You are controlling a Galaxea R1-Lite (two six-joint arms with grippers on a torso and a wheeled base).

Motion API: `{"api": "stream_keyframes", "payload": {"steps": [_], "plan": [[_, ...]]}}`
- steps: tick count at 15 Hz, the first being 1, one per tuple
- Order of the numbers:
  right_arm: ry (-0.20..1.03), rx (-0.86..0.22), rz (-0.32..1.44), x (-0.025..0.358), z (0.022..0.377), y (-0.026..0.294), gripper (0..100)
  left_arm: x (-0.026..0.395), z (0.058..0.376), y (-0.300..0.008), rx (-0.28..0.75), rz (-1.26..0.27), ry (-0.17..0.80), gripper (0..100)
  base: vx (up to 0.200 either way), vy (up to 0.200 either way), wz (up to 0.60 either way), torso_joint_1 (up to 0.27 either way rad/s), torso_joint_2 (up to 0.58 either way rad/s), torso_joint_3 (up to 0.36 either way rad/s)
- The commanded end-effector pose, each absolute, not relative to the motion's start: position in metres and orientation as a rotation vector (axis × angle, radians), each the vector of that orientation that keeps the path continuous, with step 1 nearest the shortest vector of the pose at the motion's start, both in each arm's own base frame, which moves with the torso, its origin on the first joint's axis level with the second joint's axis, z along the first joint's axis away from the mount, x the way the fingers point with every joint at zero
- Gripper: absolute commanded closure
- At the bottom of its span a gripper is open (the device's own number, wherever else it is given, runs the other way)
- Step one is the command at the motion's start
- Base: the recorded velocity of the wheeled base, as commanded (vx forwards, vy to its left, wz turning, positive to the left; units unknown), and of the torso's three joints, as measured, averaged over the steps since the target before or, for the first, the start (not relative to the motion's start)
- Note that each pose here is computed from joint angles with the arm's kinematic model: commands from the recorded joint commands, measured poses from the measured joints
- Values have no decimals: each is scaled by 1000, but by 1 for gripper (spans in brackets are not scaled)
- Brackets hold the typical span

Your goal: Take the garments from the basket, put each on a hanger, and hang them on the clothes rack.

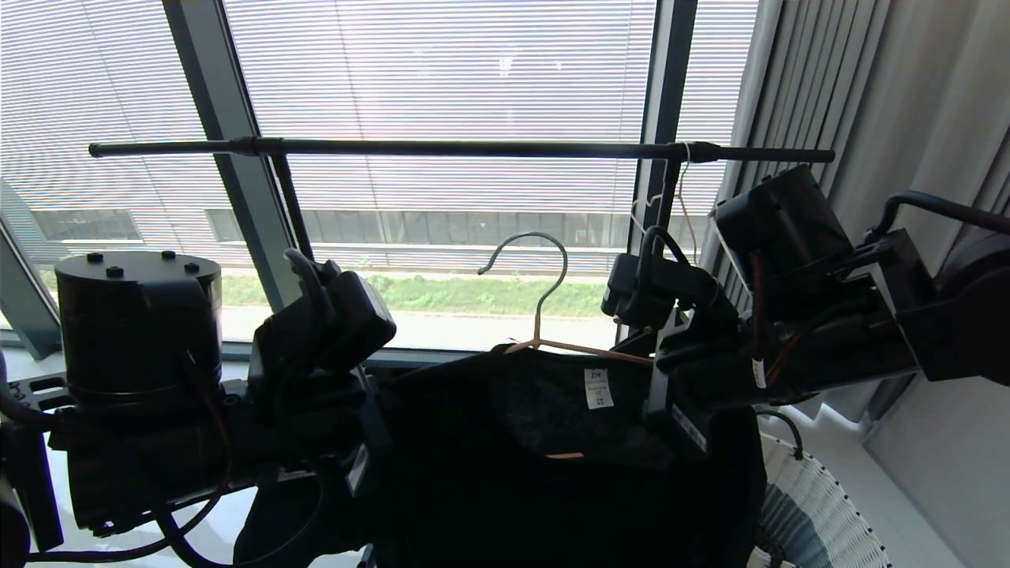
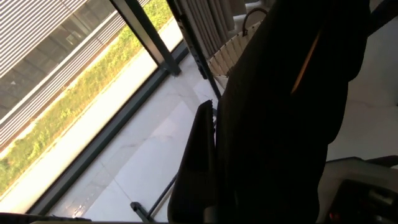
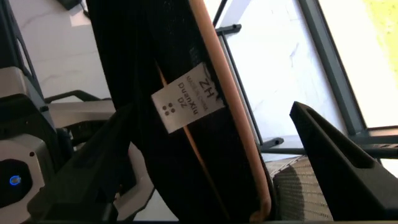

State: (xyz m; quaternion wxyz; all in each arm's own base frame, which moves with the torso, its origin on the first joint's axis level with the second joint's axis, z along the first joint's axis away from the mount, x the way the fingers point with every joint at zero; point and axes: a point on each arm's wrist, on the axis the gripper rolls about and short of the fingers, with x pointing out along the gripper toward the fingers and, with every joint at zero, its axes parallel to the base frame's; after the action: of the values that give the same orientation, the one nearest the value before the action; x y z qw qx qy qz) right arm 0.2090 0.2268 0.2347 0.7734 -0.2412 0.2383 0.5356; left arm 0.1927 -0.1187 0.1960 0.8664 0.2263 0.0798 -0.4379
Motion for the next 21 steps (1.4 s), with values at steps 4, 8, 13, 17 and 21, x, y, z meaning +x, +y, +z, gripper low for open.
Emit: {"api": "stream_keyframes", "payload": {"steps": [4,8,13,17,21], "plan": [[530,-522,1145,217,231,227,0,184,196,-117,501,-930,143,100,0,0,0,0,0,0],[530,-527,1152,216,230,229,100,184,196,-116,501,-931,145,100,0,0,0,0,0,0],[478,-565,1169,216,230,230,100,184,195,-117,501,-932,146,100,0,0,0,0,0,0],[378,-632,1188,214,230,228,100,183,194,-116,492,-929,141,100,0,0,0,0,0,0],[197,-749,1157,222,231,216,100,183,182,-106,503,-844,162,0,0,0,0,0,0,0]]}}
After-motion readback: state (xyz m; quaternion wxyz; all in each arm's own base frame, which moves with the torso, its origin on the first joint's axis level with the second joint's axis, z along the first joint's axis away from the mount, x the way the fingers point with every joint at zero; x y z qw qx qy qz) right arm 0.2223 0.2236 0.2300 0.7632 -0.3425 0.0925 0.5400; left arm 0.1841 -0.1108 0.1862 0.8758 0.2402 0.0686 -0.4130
